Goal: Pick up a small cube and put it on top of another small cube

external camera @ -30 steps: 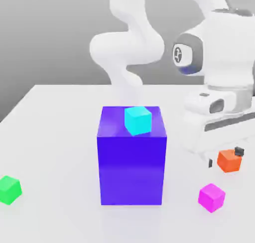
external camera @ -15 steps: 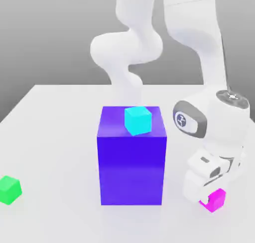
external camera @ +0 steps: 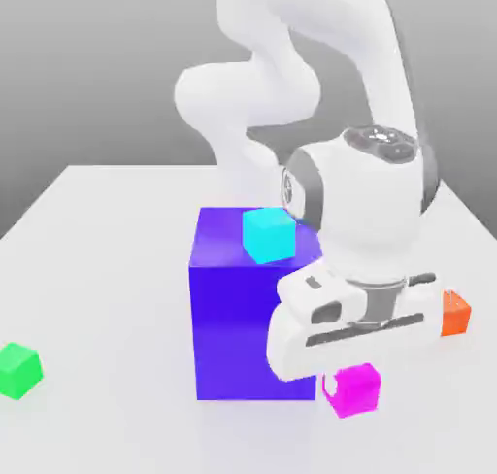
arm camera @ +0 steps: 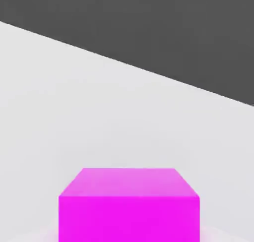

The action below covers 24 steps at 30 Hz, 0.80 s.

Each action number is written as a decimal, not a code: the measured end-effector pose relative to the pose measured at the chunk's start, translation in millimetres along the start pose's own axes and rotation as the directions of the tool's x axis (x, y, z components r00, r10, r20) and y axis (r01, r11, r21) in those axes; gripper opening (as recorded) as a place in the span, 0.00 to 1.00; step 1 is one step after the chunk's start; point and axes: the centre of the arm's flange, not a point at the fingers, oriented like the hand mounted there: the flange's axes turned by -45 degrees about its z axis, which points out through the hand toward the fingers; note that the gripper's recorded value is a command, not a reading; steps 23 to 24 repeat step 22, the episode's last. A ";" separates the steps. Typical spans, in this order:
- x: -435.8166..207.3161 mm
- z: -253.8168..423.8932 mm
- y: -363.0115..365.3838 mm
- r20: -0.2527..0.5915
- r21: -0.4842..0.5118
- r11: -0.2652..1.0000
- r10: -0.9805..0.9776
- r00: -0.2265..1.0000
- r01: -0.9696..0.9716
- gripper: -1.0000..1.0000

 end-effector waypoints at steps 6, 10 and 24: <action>-34.5 -4.6 144.3 0.026 -0.010 0.969 0.246 0.969 -0.246 0.00; -85.1 -10.4 235.6 0.040 -0.012 0.912 0.411 0.911 -0.411 0.00; -191.6 32.3 349.7 0.045 0.000 0.795 0.606 0.794 -0.606 1.00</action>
